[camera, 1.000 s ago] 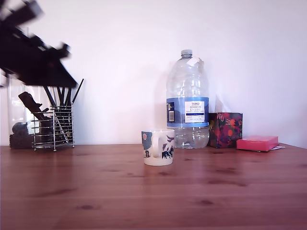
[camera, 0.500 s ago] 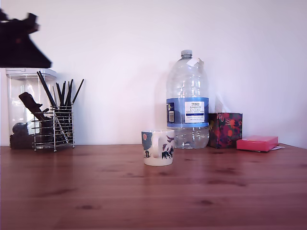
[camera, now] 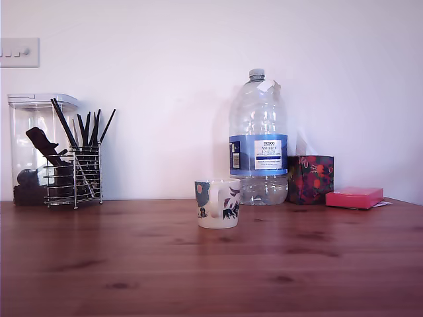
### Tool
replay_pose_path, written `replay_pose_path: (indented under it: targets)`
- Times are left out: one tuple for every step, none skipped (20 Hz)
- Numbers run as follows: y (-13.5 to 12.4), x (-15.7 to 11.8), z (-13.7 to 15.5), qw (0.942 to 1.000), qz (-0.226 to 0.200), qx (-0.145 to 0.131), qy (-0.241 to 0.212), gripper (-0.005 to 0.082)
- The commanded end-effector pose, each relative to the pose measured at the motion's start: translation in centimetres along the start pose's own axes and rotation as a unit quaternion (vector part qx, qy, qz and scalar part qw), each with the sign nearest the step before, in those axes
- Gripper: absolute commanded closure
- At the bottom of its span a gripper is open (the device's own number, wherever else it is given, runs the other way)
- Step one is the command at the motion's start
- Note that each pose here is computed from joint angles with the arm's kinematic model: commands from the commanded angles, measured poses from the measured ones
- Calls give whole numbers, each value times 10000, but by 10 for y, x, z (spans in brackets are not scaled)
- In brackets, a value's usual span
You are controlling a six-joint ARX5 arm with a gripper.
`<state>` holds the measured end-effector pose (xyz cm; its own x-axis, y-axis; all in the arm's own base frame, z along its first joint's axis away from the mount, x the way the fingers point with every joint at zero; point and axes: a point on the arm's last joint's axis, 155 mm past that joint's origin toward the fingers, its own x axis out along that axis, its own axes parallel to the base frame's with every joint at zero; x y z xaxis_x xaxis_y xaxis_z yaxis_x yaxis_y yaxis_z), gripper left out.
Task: Pick up the coffee capsules from the table one by one and drop them inside the nearest coffee cup
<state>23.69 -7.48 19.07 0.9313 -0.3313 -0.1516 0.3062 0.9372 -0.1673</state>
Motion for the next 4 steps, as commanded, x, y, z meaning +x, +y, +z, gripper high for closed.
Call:
replay_pose_path:
  targets:
    - [3, -4, -9, 9999, 69, -109, 42, 788]
    - [3, -8, -8, 9999, 60, -155, -20, 788]
    - [2, -11, -7, 9998, 50, -169, -70, 788]
    - [1, -14, -6, 9998, 39, -177, -112, 788]
